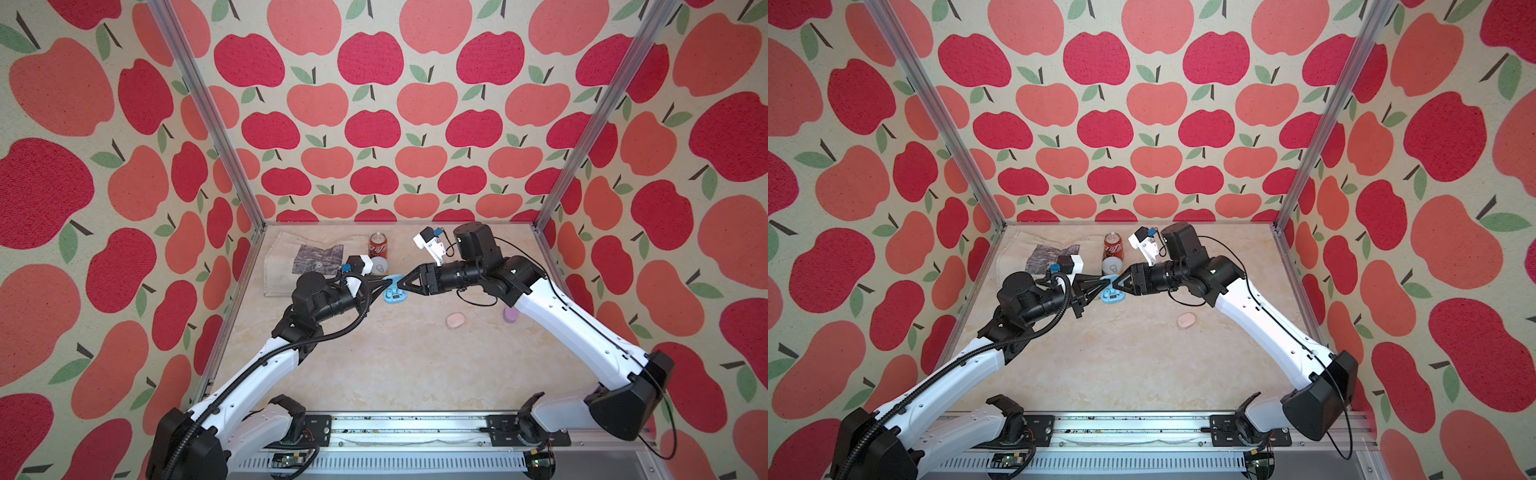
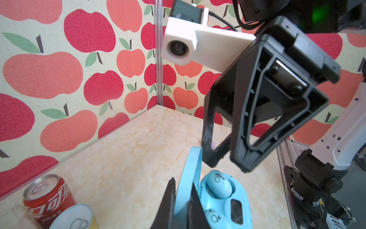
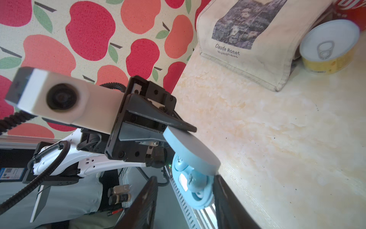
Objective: Insert wireless bluetooth earbuds into charging case
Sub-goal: Insert the wireless bluetooth earbud into the charging case, then place the charging case at the center of the table.
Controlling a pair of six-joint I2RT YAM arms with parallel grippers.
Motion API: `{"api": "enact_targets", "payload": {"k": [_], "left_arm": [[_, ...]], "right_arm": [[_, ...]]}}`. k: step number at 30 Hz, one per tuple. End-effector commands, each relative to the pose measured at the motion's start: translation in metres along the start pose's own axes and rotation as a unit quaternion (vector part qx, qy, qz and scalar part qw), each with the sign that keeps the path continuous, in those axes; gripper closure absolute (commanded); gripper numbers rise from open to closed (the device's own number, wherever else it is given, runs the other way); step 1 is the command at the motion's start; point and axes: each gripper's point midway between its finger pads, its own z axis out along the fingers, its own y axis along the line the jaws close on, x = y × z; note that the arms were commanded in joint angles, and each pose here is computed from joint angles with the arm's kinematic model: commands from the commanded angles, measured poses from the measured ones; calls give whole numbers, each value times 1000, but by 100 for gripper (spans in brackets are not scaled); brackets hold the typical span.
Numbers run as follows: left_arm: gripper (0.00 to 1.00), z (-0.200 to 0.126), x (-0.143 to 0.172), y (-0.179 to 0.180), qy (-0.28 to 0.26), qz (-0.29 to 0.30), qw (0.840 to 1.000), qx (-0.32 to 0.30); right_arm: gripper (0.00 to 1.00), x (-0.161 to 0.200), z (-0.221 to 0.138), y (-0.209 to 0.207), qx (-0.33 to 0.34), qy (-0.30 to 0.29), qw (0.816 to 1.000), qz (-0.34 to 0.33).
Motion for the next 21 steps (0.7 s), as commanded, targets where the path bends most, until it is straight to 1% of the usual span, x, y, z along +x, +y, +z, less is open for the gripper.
{"api": "enact_targets", "payload": {"k": [1, 6, 9, 13, 15, 17, 19, 21], "left_arm": [[100, 4, -20, -17, -24, 30, 999, 37], [100, 9, -18, -17, -20, 36, 999, 37], [100, 12, -17, -15, -20, 39, 999, 31], [100, 18, -13, -13, -16, 48, 998, 21], [100, 31, 7, -8, 4, 49, 999, 12], [100, 45, 26, -12, 20, 56, 998, 16], [100, 61, 49, -18, 42, 67, 997, 25], [100, 78, 73, -31, 61, 76, 994, 42]], "right_arm": [[50, -36, -35, 7, 31, -84, 996, -25], [50, -52, -58, 1, 60, -131, 989, -16], [50, -51, -62, -8, 89, -136, 987, -8], [50, -41, -61, -31, 137, -126, 982, 7], [50, -33, -65, -54, 182, -122, 975, 30], [50, -20, -75, -89, 251, -118, 958, 73], [50, -4, -83, -118, 295, -112, 942, 114], [50, 13, -87, -142, 323, -105, 930, 141]]}}
